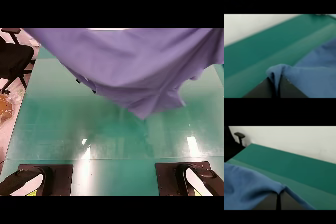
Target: Fold the shirts.
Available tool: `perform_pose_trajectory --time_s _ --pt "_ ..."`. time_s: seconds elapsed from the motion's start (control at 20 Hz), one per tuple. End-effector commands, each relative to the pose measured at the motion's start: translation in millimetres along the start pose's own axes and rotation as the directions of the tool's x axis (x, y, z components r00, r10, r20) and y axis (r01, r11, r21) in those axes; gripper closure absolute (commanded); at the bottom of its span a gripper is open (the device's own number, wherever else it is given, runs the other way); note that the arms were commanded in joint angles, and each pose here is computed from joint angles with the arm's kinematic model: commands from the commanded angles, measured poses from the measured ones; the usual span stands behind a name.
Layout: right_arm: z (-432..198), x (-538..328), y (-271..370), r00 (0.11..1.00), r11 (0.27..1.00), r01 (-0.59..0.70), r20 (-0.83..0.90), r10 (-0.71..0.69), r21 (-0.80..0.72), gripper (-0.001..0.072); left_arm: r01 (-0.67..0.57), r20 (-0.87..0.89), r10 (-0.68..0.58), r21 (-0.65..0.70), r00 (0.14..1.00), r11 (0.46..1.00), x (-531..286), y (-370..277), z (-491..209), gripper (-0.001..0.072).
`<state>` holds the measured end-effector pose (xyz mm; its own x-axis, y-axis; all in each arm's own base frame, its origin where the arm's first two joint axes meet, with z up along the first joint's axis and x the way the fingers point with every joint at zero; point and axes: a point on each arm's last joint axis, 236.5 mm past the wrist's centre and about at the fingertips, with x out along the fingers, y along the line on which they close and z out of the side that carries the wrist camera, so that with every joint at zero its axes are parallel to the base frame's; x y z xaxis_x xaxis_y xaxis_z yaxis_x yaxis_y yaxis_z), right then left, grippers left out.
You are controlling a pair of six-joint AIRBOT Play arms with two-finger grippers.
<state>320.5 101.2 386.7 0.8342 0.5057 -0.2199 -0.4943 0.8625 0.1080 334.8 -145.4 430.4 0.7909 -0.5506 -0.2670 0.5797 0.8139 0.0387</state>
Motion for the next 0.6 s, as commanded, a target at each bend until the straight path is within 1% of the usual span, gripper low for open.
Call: perform_pose_trajectory --time_s 0.0,0.1,0.25,0.35,0.45,0.55 --pt "-51.9 29.6 16.2 0.969 0.991 -0.124 -0.209 0.131 0.043 0.0691 0.046 -0.19 -0.06 -0.08 0.98 0.996 31.4 1.0 -68.1 0.0684" --pt "-76.5 45.5 19.3 0.938 0.982 -0.148 -0.299 0.177 0.116 0.0692 0.03 -0.265 -0.055 -0.096 0.963 0.995 40.0 7.1 -96.1 0.0685" --pt "-78.2 55.3 26.7 0.933 0.978 -0.164 -0.302 0.197 0.133 0.0692 -0.051 -0.322 0.035 -0.04 0.946 0.998 27.7 24.4 -107.0 0.0685" --pt "-75.6 47.4 14.9 0.949 0.992 -0.063 -0.302 0.092 0.106 0.0693 -0.095 -0.3 0.086 -0.016 0.95 0.995 6.7 25.4 -97.0 0.0686" --pt "-76.1 30.6 3.7 0.949 0.995 0.046 -0.316 -0.016 0.087 0.0693 -0.101 -0.279 0.099 0.004 0.955 0.995 -13.5 17.4 -89.7 0.0685" --pt "-69.8 10.9 6.0 0.952 0.994 0.092 -0.297 -0.069 0.065 0.0693 -0.113 -0.249 0.116 0.026 0.961 0.993 -33.9 9.9 -81.5 0.0685"
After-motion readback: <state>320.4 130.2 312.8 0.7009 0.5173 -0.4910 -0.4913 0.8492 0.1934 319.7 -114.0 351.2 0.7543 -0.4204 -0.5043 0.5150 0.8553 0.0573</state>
